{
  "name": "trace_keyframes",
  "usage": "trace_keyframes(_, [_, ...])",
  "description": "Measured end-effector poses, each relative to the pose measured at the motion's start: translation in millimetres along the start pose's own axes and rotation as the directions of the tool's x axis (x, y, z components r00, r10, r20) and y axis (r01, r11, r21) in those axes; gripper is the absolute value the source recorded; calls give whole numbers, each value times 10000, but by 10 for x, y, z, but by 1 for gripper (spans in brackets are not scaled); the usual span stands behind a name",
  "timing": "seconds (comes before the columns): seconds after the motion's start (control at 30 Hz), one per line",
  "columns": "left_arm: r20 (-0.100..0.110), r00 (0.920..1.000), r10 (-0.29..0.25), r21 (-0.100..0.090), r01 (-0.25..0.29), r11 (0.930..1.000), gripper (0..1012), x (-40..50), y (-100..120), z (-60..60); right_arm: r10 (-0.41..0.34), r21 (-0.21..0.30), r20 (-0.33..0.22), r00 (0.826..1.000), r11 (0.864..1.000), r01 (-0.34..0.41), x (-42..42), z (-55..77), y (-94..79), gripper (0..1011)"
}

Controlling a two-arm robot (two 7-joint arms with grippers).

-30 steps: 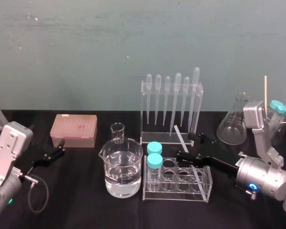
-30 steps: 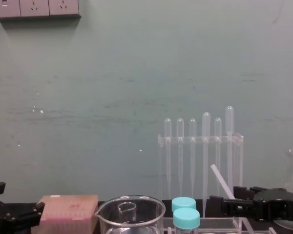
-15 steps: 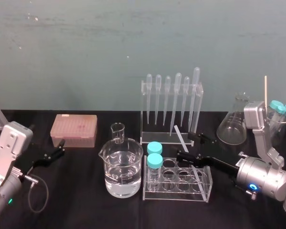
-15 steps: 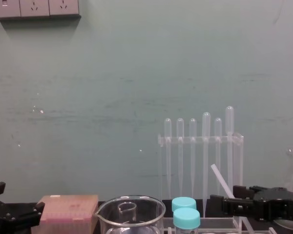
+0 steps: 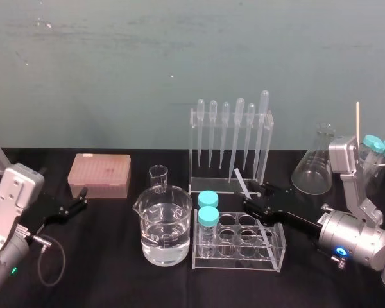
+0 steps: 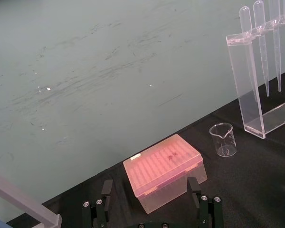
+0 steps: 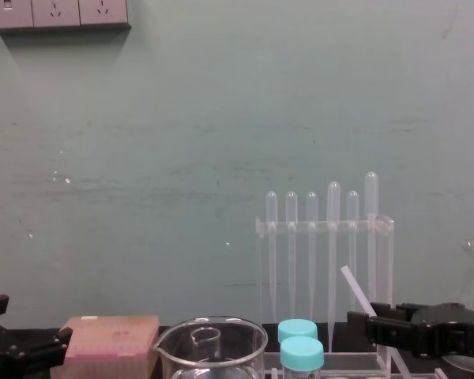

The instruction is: Pick up the stirring rod with one hand, then place it down.

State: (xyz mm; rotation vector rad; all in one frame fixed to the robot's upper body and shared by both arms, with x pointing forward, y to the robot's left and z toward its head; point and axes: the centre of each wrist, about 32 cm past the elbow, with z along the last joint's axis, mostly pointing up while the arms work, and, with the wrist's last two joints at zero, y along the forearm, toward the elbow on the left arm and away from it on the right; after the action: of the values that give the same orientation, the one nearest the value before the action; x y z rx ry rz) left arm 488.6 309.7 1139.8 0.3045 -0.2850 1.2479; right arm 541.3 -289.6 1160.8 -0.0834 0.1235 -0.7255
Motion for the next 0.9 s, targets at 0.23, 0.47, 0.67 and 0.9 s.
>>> trace_keyframes(0.23, [1,10000,0,0,0,10000,1000,0,0,0,2,7,5,10000,10000,-2,-1,-1,-1,321])
trace_keyframes(0.47, [0,10000,0,0,0,10000,1000,0,0,0,3,8,7,10000,10000,-3,-1,0,-1,127])
trace_keyframes(0.67, [1,10000,0,1,0,10000,1000,0,0,0,4,9,6,10000,10000,-4,-1,0,-1,72])
trace_keyframes(0.9, [0,10000,-1,0,1,10000,1000,0,0,0,-1,3,14,10000,10000,1,-1,-1,-1,72])
